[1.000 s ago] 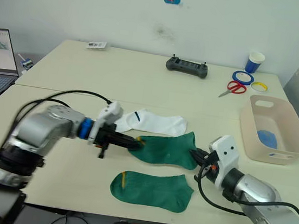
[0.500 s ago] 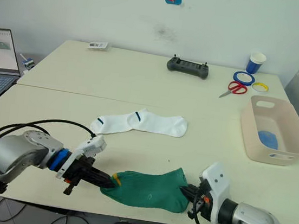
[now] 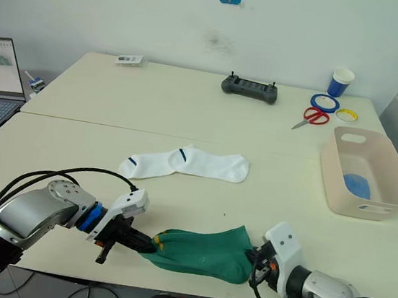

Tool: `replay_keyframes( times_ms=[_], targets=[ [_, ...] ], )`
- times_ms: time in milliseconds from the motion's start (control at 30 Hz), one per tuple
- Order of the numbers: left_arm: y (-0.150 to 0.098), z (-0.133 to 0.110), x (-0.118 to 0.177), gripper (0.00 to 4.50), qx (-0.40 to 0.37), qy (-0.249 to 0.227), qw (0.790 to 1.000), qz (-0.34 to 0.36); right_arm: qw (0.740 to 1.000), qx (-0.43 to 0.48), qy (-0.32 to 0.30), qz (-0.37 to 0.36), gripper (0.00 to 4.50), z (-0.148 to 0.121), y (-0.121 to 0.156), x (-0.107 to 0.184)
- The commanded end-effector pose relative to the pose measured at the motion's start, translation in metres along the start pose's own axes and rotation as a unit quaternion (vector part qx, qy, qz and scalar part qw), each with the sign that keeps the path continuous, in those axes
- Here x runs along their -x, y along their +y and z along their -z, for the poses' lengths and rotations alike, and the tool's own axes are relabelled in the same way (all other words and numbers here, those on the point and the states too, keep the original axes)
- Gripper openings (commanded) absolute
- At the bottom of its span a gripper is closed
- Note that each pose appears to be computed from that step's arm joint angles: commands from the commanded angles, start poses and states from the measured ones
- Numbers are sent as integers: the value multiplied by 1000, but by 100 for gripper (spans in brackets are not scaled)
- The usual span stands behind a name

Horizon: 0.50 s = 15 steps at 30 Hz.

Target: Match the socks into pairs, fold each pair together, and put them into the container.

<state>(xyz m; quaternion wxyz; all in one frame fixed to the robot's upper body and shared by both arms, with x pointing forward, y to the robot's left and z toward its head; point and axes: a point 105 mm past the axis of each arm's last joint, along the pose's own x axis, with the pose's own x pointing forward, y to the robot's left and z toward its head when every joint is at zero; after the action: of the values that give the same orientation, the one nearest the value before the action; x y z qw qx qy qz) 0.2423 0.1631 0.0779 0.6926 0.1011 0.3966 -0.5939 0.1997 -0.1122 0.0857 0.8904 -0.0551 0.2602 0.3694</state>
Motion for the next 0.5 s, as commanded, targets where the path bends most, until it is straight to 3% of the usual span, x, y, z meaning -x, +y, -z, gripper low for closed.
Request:
replay_keyframes(
  times_ms=[33, 200, 300, 400, 500],
  targets=[
    [1, -8, 1, 0, -3, -13, 1000, -16, 1000, 12, -5, 4, 4, -3, 1, 2],
    [0, -12, 0, 0, 4, -25, 1000, -19, 1000, 6, -3, 20, 4, -1, -3, 1],
    [1, -15, 1, 62, 7, -32, 999, -25, 1000, 4, 9, 25, 0, 4, -5, 2],
    [3, -18, 4, 146, -9, -39, 999, -36, 1000, 8, 6, 25, 67, 3, -6, 4],
    [8, -21, 10, 234, -31, -48, 996, -63, 1000, 12, -11, 19, 167, -3, -3, 8]
  ],
)
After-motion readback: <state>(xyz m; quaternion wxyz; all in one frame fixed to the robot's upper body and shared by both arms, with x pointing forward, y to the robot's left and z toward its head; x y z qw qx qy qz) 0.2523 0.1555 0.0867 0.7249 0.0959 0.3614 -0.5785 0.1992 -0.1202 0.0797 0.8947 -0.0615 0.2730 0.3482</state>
